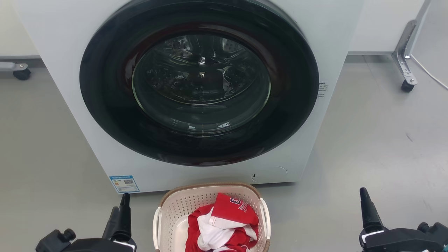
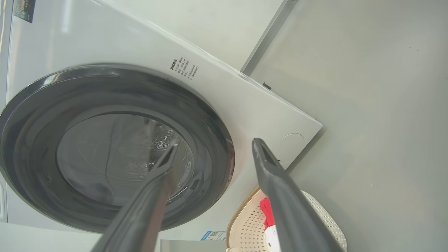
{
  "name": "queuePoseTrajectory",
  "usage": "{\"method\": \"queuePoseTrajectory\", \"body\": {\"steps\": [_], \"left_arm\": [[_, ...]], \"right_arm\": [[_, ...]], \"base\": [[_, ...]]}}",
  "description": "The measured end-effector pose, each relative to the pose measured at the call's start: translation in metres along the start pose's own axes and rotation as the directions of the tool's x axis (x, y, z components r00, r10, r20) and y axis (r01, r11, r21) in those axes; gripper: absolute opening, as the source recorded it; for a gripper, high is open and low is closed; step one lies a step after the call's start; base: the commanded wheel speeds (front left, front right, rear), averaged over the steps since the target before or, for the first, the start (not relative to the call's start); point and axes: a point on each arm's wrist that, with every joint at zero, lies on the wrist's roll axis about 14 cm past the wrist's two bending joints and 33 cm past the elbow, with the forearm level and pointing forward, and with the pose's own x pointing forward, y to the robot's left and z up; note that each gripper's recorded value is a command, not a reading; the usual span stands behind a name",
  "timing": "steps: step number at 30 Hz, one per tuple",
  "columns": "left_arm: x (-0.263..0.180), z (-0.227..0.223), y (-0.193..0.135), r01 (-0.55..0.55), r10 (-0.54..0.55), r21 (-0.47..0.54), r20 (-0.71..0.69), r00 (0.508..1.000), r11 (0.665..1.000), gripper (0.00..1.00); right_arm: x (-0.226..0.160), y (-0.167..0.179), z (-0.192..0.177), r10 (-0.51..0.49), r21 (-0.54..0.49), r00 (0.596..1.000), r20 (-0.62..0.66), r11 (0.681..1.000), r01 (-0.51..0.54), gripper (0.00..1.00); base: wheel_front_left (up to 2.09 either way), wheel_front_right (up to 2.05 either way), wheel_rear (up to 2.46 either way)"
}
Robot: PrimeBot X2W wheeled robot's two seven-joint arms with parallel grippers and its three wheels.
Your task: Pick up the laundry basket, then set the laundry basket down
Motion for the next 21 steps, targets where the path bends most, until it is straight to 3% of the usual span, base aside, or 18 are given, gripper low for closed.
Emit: {"method": "queuePoseTrajectory", "body": {"steps": [8,21], "left_arm": [[0.000,-0.001,-0.008,0.023,-0.024,0.182,0.003,1.000,0.983,1.00],[-0.001,0.002,-0.018,0.039,-0.061,0.424,0.039,0.997,0.905,1.00]], "right_arm": [[0.000,0.006,-0.004,0.016,-0.145,1.000,-0.003,0.989,-0.016,1.00],[0.000,0.022,-0.005,0.062,-0.363,0.998,0.024,0.930,-0.049,1.00]], "base": [[0.00,0.00,0.00],[0.00,0.00,0.00]]}}
